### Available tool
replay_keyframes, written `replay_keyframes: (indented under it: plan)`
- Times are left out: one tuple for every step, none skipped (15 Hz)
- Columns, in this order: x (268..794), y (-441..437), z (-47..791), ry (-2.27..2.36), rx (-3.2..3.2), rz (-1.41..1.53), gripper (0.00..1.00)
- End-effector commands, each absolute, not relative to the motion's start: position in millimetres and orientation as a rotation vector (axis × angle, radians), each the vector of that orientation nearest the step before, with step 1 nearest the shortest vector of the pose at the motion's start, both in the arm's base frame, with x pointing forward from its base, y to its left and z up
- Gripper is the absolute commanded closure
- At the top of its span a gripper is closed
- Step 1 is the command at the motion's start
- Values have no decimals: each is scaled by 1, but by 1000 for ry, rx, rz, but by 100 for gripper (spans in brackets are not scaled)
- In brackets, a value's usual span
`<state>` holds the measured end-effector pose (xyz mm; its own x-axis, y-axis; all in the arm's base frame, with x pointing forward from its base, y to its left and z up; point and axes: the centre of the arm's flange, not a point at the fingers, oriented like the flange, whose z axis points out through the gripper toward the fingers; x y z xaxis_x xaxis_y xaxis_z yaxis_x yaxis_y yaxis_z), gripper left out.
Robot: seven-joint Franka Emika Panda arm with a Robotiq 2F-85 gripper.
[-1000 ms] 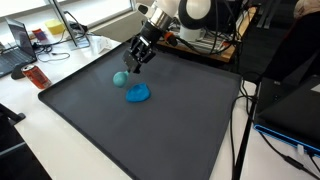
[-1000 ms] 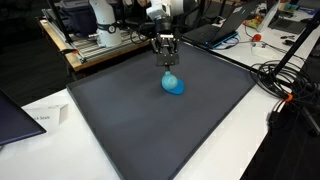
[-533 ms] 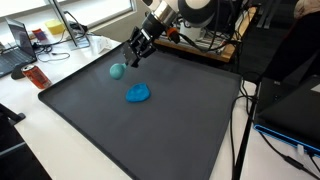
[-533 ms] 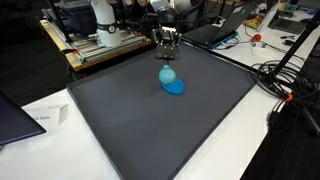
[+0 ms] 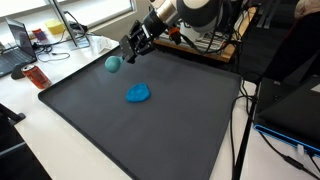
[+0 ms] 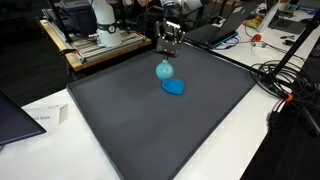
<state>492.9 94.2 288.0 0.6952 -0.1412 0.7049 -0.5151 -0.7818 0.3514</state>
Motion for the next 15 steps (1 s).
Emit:
replay_keyframes:
  plan:
    - [513, 106, 290, -526, 2287, 870, 78]
    - [514, 107, 286, -527, 2270, 855, 78]
    - [515, 108, 283, -524, 2255, 844, 78]
    - [516, 109, 279, -523, 2236, 829, 78]
    - [517, 109, 276, -519, 2219, 818, 78]
    - [519, 108, 273, -515, 2214, 806, 78]
    - [520, 105, 271, -508, 2198, 795, 78]
    - [522, 106, 269, -501, 2186, 785, 78]
    - [523, 106, 267, -496, 2190, 783, 78]
    - [509, 92, 260, -501, 2222, 812, 78]
    - [510, 92, 258, -493, 2219, 814, 53]
    - [510, 94, 255, -495, 2232, 812, 53]
    - [510, 94, 254, -499, 2242, 806, 53]
    - [510, 93, 253, -503, 2247, 803, 53]
    - [510, 92, 253, -505, 2248, 801, 53]
